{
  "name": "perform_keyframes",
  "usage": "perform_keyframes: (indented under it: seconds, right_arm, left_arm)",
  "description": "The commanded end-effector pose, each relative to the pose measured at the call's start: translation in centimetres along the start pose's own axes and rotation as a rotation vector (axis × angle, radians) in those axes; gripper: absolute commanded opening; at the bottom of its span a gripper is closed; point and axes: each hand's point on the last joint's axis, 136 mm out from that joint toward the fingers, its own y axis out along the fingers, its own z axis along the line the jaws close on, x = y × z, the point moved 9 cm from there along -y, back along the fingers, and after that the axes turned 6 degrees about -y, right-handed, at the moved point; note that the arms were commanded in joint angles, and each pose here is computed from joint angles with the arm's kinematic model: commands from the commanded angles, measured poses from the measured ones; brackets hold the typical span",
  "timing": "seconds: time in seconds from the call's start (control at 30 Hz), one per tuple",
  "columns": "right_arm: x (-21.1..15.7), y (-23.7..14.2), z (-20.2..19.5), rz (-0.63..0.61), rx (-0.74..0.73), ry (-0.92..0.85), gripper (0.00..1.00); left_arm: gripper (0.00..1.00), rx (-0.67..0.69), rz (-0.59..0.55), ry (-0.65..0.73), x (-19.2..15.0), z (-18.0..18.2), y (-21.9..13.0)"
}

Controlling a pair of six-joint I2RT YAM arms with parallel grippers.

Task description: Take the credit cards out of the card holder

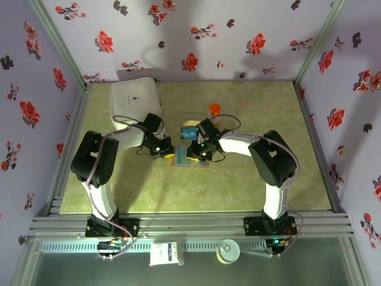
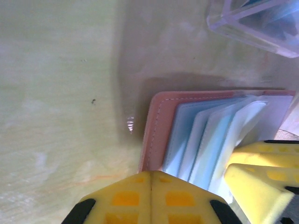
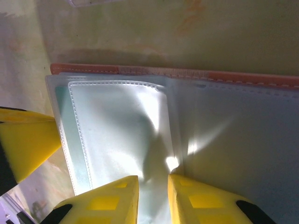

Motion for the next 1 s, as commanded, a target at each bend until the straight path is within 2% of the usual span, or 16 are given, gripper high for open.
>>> perform_keyframes:
  seconds: [0.0, 0.2, 0.47, 0.97]
  right_arm:
    - [-0.3, -0.1, -0.8, -0.004, 0.004, 0.038, 0.24]
    - [-0.4, 0.0, -1.3, -0.006, 0.019, 0.052, 0.24]
    - [-0.5, 0.2, -1.7, -0.004, 0.042, 0.063, 0.24]
    - [-0.6, 0.1, -1.8, -0.004, 0.053, 0.069, 0.24]
  left_arm:
    - [0.02, -0.066, -0.016, -0.017, 0.0, -1.3, -1.2]
    - [0.08, -0.07, -0.05, -0.019, -0.3, -2.1, -1.7]
    - [0.16, -0.091, -0.019, 0.006, -1.0, -3.5, -0.6]
    - [0.2, -0.064, 0.029, 0.0, -1.3, -3.4, 1.3]
